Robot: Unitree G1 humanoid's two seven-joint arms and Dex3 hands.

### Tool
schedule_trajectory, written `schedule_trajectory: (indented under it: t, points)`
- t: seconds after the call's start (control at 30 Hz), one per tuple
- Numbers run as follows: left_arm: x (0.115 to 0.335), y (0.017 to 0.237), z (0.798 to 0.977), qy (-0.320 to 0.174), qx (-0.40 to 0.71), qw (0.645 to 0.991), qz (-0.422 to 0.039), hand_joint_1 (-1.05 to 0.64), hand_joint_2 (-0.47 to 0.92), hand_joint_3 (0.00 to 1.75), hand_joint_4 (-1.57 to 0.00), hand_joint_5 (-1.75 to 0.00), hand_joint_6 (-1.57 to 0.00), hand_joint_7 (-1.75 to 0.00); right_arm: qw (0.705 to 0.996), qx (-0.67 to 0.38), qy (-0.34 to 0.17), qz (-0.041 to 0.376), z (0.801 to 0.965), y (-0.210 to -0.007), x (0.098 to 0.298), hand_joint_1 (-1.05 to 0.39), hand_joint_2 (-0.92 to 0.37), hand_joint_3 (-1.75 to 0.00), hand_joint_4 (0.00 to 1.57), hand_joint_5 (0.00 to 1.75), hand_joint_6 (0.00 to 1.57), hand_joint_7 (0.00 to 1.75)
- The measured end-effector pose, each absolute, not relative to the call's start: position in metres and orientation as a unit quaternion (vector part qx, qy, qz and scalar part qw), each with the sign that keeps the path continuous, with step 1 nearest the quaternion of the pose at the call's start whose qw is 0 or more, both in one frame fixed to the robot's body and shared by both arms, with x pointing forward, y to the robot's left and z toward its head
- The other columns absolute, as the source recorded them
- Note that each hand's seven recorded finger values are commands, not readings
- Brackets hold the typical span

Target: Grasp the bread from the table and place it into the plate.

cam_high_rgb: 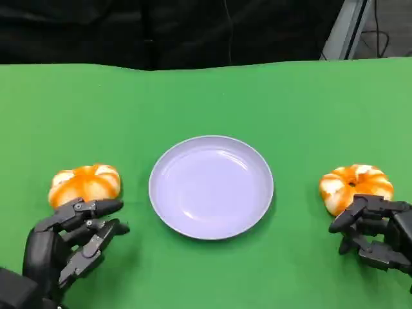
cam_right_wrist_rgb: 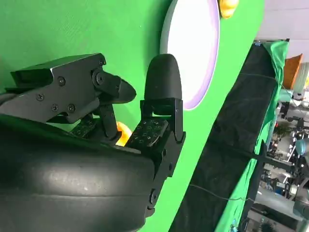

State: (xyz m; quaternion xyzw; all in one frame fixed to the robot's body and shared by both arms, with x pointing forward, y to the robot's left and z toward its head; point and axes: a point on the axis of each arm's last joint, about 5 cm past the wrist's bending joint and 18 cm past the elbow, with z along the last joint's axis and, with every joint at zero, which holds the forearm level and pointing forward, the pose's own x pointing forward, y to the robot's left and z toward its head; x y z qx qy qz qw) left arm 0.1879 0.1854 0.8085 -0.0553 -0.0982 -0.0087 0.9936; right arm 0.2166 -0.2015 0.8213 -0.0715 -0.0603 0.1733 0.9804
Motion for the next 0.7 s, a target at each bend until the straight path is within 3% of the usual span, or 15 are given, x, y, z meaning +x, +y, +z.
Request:
schedule_trajectory:
  t: [0.7]
  points:
    - [0.1865,0.1853,0.8071,-0.097,-0.054,0.994,-0.014,-0.25,0.92,0.14,-1.06,-0.06,-1.00,-0.01,0.980,-0.072,-0.060,0.173,0.8213,-0.2016,0.2166,0.11,-0.78,-0.71,0.90,1.38,0.95,0.97]
